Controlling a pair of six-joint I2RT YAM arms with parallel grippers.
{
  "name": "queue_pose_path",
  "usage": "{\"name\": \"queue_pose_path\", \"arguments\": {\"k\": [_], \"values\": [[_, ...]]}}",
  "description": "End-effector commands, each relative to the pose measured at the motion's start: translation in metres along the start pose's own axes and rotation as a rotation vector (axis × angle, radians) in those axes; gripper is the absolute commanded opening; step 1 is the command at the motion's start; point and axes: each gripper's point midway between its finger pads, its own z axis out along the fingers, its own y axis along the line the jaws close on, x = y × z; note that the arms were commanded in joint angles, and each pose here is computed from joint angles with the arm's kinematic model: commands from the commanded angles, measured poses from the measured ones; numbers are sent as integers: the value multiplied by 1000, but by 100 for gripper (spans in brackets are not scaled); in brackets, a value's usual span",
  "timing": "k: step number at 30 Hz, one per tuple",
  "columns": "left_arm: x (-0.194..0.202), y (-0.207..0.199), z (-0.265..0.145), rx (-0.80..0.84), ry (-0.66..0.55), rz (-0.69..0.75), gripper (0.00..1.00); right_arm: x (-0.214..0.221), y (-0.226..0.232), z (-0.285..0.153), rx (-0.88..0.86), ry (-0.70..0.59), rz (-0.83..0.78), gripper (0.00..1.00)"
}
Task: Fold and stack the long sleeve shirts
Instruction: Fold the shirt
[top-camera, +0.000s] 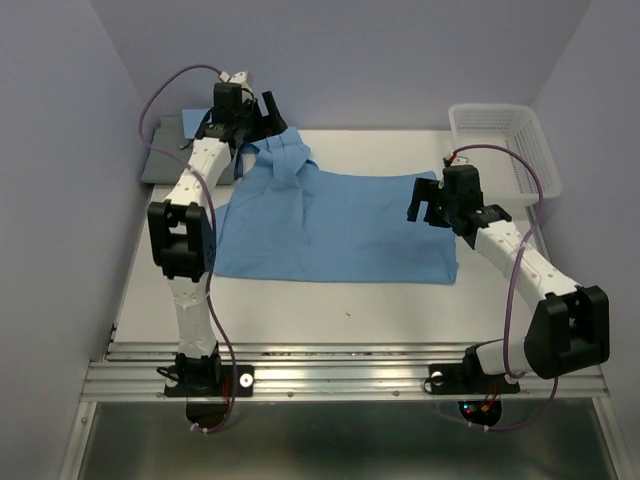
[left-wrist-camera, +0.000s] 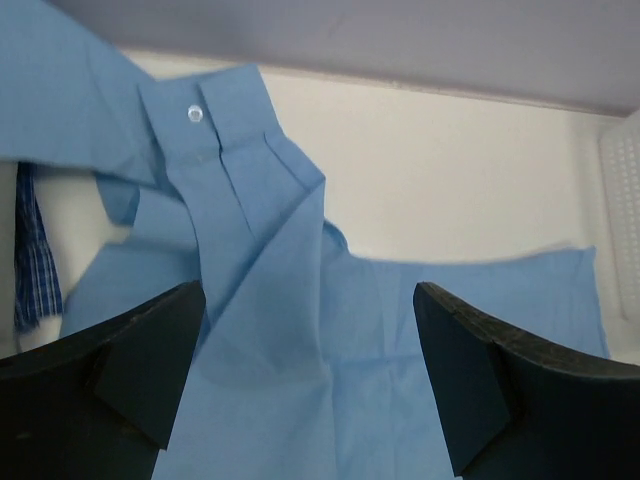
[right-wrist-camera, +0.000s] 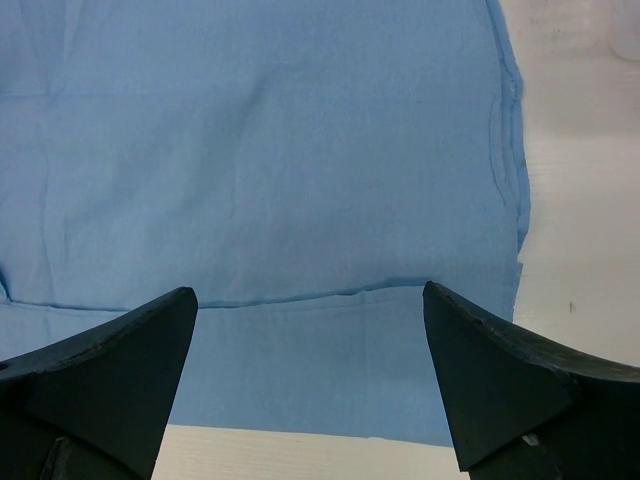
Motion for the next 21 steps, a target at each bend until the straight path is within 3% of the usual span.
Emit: {"name": "queue_pose_path", "arguments": {"k": [1,3,4,5,8,21], "values": [[-55,-4,25,-17,-105,165,99,-13,1,-4,11,-41,-18,100],[-71,-2,56,-14,-164,202,99,-8,0,0,15,-23,-17,100],[-58,12,81,-35,-151,199,99,-8,-2,1,25,-20,-20,100],[-72,12,86,-41,-206,198,99,-5,-4,4,36,-8,-22,100],[-63,26,111,-54,-233,174,99,2,-10,8,73,24,-34,100],[-39,63,171,-64,-313,76,99,10,-33,4,185,43,-55,100]]}}
